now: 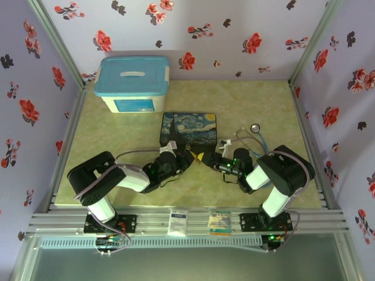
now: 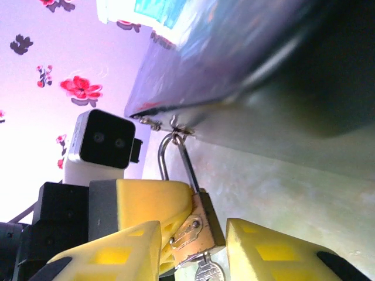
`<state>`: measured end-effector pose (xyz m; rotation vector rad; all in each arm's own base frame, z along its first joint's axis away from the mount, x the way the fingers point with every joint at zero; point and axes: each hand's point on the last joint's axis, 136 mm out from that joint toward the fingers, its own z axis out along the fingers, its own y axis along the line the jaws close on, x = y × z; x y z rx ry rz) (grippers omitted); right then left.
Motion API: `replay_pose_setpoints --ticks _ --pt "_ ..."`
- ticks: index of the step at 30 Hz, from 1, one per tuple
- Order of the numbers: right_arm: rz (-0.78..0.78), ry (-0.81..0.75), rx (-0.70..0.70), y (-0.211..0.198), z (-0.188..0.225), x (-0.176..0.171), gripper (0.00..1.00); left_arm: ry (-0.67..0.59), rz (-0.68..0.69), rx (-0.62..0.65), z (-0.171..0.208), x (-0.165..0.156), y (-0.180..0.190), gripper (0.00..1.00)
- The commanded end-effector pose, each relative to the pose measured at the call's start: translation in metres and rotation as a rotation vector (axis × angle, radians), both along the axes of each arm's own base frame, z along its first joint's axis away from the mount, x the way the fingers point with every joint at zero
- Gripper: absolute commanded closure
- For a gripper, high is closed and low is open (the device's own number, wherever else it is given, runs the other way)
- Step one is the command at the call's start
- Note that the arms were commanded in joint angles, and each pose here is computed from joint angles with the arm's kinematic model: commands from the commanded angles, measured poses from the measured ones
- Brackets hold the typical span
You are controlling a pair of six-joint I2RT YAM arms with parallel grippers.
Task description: Unlock the padlock with the key
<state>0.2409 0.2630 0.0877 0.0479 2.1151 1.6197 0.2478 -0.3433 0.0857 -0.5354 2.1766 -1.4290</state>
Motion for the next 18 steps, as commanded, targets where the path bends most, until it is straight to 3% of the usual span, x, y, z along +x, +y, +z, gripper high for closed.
replay_pose_setpoints --ticks 1,8,18 --pt "0.038 -0.02 0.061 0.006 0.018 -0.006 0.63 -0.078 0.015 -0.092 0.03 0.006 -0.007 1.0" --pt "-0.021 0.029 0.048 -0.01 0.008 -0.006 0.64 -0.117 0.062 -0.14 0.044 0.013 -0.003 1.0" --pt "-0.02 0.008 0.109 -0.005 0.032 -0.006 0.66 -0.105 0.063 -0.192 0.044 0.016 -0.012 1.0"
